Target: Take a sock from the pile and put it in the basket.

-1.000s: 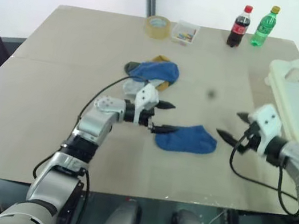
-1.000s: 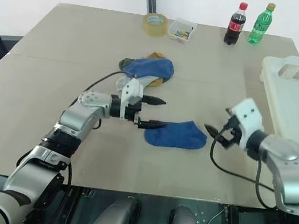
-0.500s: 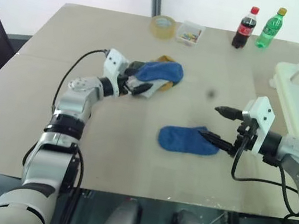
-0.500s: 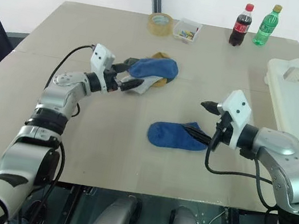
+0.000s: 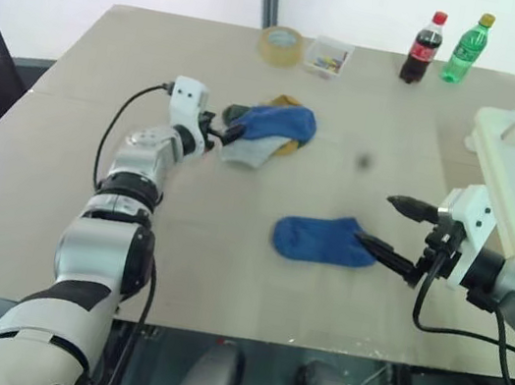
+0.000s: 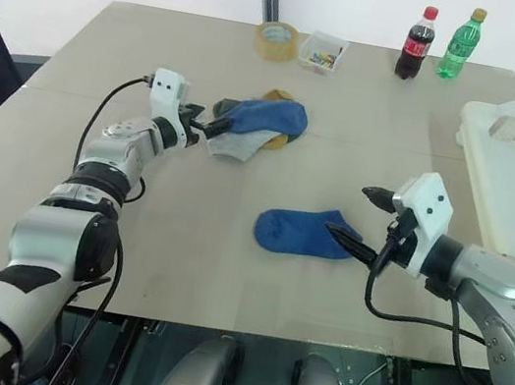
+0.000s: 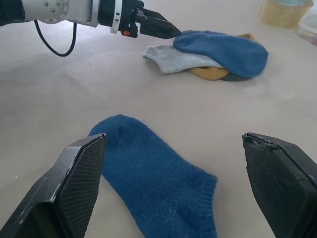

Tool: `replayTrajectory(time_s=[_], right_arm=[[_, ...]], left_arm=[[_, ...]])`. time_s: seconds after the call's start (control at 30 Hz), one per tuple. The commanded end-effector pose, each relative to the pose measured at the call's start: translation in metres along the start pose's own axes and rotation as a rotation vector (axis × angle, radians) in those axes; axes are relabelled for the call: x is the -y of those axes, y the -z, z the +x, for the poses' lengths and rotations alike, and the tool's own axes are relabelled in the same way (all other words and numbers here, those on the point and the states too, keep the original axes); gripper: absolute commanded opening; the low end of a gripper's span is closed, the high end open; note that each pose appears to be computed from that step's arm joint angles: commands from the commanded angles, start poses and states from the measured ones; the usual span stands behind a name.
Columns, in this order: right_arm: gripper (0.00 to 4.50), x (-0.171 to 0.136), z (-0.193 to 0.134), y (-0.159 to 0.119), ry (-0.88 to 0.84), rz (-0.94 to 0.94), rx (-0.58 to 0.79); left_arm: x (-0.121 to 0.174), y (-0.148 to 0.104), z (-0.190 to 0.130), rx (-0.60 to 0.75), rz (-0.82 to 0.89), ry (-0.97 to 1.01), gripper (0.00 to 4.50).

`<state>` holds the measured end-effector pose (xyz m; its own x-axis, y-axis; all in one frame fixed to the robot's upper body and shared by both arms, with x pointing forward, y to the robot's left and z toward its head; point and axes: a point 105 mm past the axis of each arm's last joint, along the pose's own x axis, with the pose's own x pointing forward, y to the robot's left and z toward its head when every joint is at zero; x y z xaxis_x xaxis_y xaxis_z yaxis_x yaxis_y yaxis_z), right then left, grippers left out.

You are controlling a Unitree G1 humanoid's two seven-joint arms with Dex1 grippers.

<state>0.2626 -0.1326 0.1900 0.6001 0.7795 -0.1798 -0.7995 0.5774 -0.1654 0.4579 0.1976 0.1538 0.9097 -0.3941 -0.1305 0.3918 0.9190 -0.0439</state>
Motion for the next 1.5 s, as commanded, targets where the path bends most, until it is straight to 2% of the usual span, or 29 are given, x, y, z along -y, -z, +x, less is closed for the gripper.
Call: replayTrajectory(time_s=[0.03,0.13,0.27,0.67,0.77,1.0,1.03,1.27,1.5], right_arm=[[4.48,-0.005,-0.001,-0.012,-0.003,-0.04,0.03],[4.48,-0.007,0.001,-0.011,-0.011,-0.043,0.026],[4.48,-0.004,0.0,-0.01,0.002,-0.049,0.015],[4.48,-0.006,0.0,-0.005,0.011,-0.043,0.008],[4.5,-0.007,0.0,-0.003,0.007,-0.039,0.004],[4.5,-0.011,0.003,0.0,0.002,-0.034,-0.002],[4.5,-0.01,0.003,0.0,0.004,-0.035,-0.005],[4.5,-0.011,0.003,0.002,0.005,-0.037,-0.012],[4.5,-0.011,0.004,0.003,0.005,-0.036,-0.016]], left_arm=[[0.019,-0.011,0.007,0.025,-0.032,0.103,4.5],[0.035,-0.008,0.012,-0.008,-0.045,0.181,4.5],[0.03,-0.01,0.015,-0.01,-0.122,0.123,4.5],[0.03,-0.007,0.018,-0.011,-0.197,0.098,4.5],[0.031,-0.013,0.018,0.02,-0.222,0.099,3.63],[0.035,-0.016,0.019,0.036,-0.236,0.125,0.34],[0.035,-0.016,0.019,0.038,-0.239,0.123,0.07],[0.028,-0.024,0.017,0.078,-0.259,0.102,0.07],[0.028,-0.046,0.015,0.189,-0.377,0.126,0.07]])
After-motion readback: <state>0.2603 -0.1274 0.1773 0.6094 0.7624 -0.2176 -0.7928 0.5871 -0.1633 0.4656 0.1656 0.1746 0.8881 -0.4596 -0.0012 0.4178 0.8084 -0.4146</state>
